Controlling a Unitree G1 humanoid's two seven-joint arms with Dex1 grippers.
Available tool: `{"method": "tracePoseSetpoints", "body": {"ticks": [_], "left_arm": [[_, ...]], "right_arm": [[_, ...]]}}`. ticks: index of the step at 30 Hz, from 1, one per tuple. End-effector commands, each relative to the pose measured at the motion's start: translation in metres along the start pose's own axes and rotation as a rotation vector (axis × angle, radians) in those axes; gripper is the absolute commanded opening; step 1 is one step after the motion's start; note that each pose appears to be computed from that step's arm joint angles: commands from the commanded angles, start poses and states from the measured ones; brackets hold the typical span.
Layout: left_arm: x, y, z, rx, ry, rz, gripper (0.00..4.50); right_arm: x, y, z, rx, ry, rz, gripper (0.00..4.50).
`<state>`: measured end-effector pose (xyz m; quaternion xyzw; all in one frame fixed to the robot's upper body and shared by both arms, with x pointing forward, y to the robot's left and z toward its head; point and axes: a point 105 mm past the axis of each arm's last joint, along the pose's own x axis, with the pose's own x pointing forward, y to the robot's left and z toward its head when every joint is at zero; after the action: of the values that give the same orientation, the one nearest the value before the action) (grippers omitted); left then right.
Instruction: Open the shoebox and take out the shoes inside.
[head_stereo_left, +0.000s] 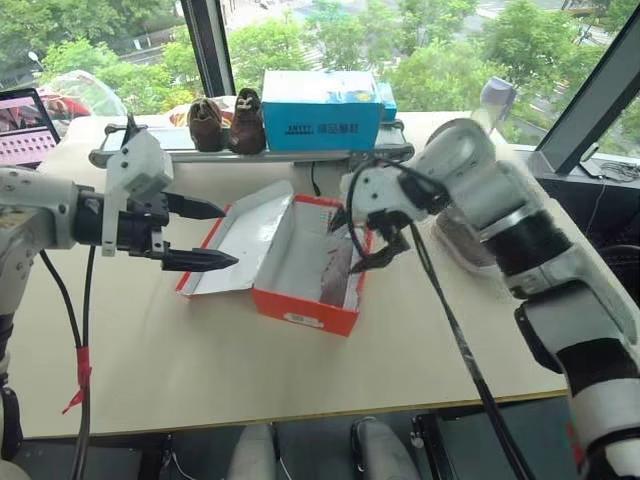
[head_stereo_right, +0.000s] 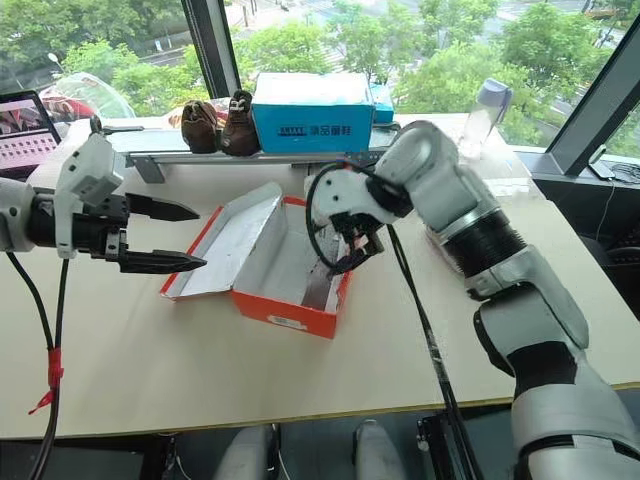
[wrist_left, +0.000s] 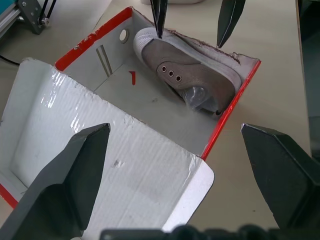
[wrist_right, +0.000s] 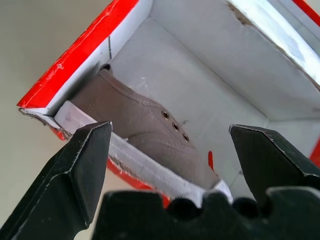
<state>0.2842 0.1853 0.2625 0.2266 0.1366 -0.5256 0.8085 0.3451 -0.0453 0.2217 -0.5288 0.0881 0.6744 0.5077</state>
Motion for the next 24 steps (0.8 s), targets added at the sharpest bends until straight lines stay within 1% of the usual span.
{"method": "tracePoseSetpoints", "body": {"ticks": [1, 4, 8, 13, 17, 19, 24], "left_arm": [[-0.011, -0.003, 0.01, 0.04, -0.015, 0.036, 4.5], [-0.012, -0.005, 0.009, 0.035, -0.015, 0.043, 4.5], [-0.013, -0.008, 0.007, 0.026, -0.013, 0.053, 4.5], [-0.014, -0.01, 0.006, 0.016, -0.012, 0.063, 4.5], [-0.015, -0.01, 0.005, 0.012, -0.013, 0.069, 4.5], [-0.015, -0.01, 0.005, 0.012, -0.013, 0.069, 4.5], [-0.013, -0.01, 0.006, 0.013, -0.017, 0.069, 4.5]], "right_arm": [[0.003, 0.006, -0.003, -0.11, 0.061, 0.068, 4.43], [0.006, 0.008, -0.012, -0.159, 0.119, 0.1, 4.43], [0.0, 0.005, -0.022, -0.219, 0.19, 0.118, 4.43], [-0.004, 0.011, -0.016, -0.317, 0.204, 0.158, 4.43], [-0.007, 0.026, 0.003, -0.399, 0.169, 0.213, 4.43], [-0.008, 0.029, 0.007, -0.427, 0.172, 0.235, 4.43], [-0.009, 0.046, 0.003, -0.476, 0.212, 0.323, 4.43]]}}
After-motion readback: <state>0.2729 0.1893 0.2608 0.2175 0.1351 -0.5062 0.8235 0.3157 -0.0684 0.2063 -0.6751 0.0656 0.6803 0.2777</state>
